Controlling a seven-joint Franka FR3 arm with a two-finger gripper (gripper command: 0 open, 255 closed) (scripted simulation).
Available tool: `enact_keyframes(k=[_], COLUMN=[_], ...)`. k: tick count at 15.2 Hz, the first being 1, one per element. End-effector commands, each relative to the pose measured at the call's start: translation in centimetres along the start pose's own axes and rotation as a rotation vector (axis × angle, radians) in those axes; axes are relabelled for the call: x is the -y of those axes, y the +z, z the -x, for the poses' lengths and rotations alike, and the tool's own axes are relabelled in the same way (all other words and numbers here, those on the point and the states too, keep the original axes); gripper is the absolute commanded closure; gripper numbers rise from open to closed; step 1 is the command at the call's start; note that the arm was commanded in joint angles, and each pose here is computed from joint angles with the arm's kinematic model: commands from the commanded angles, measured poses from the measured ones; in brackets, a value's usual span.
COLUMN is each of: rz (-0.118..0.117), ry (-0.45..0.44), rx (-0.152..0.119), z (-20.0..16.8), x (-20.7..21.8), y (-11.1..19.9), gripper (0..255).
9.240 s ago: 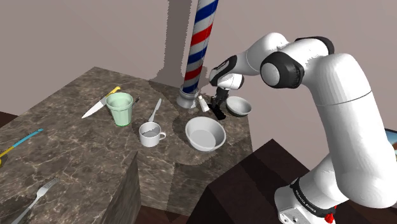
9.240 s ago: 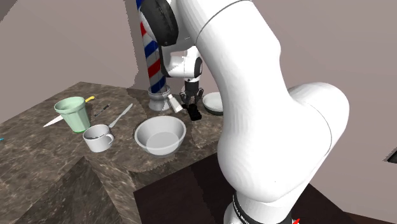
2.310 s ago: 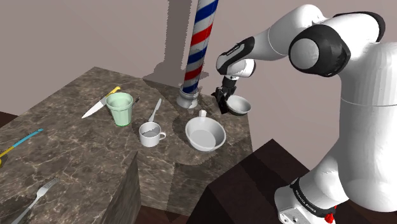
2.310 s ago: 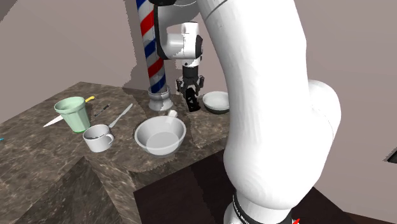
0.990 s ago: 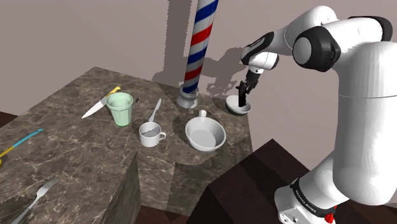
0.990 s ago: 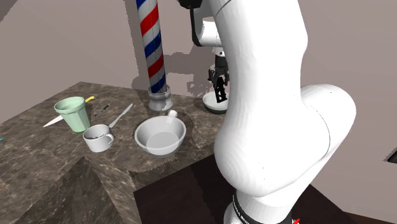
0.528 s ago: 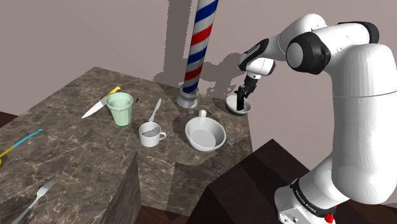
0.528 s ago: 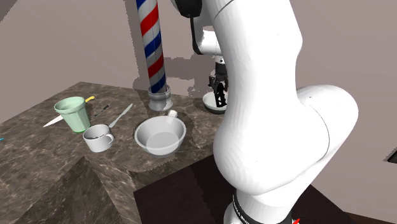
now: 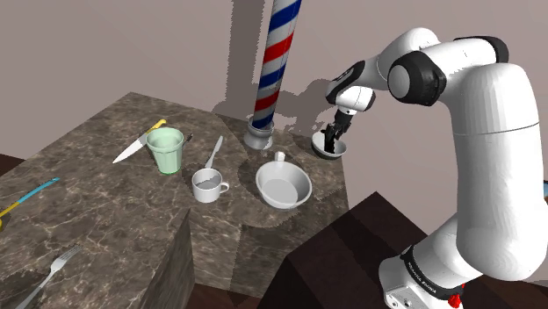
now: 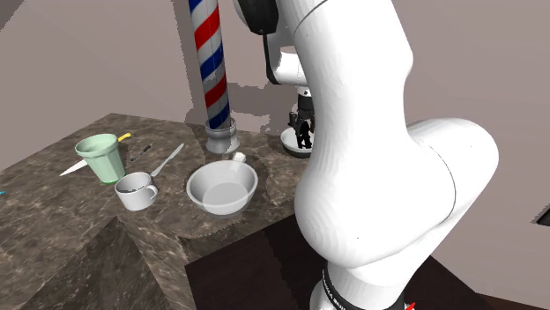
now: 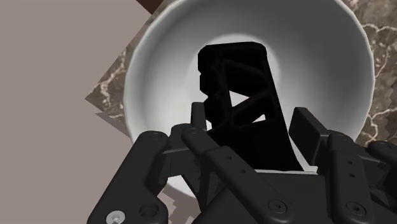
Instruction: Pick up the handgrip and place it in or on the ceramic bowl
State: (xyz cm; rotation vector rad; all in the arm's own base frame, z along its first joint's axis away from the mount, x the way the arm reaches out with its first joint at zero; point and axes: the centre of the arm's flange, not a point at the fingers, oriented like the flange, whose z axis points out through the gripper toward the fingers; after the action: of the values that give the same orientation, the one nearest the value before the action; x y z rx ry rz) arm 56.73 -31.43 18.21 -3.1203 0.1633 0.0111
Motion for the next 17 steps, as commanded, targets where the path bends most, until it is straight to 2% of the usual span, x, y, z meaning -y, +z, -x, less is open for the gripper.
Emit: enact_keyframes(k=[1,5,6,11,15,17], rz=[-0.002,-0.002,-0.002,-0.002,-0.002,-0.002], ry=[0.000,0.000,0.000,0.000,0.000,0.000], rx=[0.005,0.005,0.005,0.005,0.005,0.005], z=[0.1,0.1,0.1,0.1,0.1,0.1], x=[0.0,0.0,0.1,0.0,0.0,0.0], y=[0.4,0.4,0.4,0.4,-4.6,-4.6], gripper=[255,255,0,0,0,0])
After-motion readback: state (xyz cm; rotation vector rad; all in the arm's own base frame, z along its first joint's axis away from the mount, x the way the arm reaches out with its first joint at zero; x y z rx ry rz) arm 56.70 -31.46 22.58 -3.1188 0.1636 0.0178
